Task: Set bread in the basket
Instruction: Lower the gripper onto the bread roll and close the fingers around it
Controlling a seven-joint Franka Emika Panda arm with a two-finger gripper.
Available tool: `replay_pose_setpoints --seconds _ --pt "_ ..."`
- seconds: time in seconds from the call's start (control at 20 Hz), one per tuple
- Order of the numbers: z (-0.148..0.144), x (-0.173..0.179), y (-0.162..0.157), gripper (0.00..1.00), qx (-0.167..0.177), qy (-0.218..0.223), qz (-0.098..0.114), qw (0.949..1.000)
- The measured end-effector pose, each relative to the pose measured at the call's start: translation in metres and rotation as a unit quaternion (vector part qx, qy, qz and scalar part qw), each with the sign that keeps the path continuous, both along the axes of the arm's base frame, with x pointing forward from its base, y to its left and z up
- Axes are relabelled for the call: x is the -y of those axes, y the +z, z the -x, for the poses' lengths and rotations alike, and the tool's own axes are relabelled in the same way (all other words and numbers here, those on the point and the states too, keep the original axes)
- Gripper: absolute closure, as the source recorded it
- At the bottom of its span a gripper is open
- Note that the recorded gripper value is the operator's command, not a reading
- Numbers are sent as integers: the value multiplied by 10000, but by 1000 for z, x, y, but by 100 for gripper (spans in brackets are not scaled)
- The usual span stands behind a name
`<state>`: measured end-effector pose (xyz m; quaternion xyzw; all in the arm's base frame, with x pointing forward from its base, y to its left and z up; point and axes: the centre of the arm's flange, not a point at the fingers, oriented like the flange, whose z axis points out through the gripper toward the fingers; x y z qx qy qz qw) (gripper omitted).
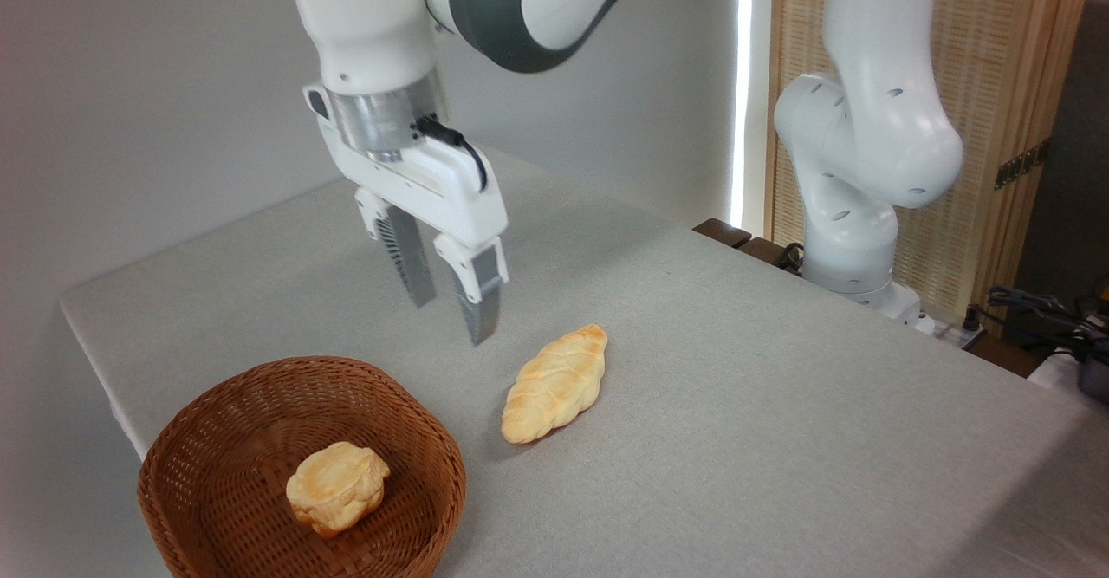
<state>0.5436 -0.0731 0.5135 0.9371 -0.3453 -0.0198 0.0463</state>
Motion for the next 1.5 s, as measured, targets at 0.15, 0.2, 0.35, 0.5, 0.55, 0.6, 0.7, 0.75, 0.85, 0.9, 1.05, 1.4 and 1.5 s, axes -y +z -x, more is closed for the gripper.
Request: replay_pose_setpoints --seconds 0.15,0.2,0.35,0.5,0.55,0.6,0.7,0.75,0.85,0.9,1.05,1.4,1.5 --pt "32 -9 -30 0 -318 -71 -197 9993" --pt "41 -12 -39 0 -353 -74 -216 9991" --pt "50 -31 -50 0 -390 82 -192 9990" --pt "50 -48 -63 0 -339 279 -165 9989" --pt "50 -50 -69 0 -264 329 -161 9990" --pt "49 -50 -73 0 -225 350 -163 9990" --pt "45 -50 -83 0 -147 381 -176 9990" --pt "43 -49 -86 0 -118 382 -185 9990" --pt "39 -45 -93 0 -97 352 -204 9991" --pt "38 -43 -96 0 -104 329 -214 9992" --pt "38 -41 -99 0 -121 315 -222 9992" --pt "37 -41 -100 59 -118 313 -224 9992" --pt "37 -41 -100 59 -120 313 -225 9992"
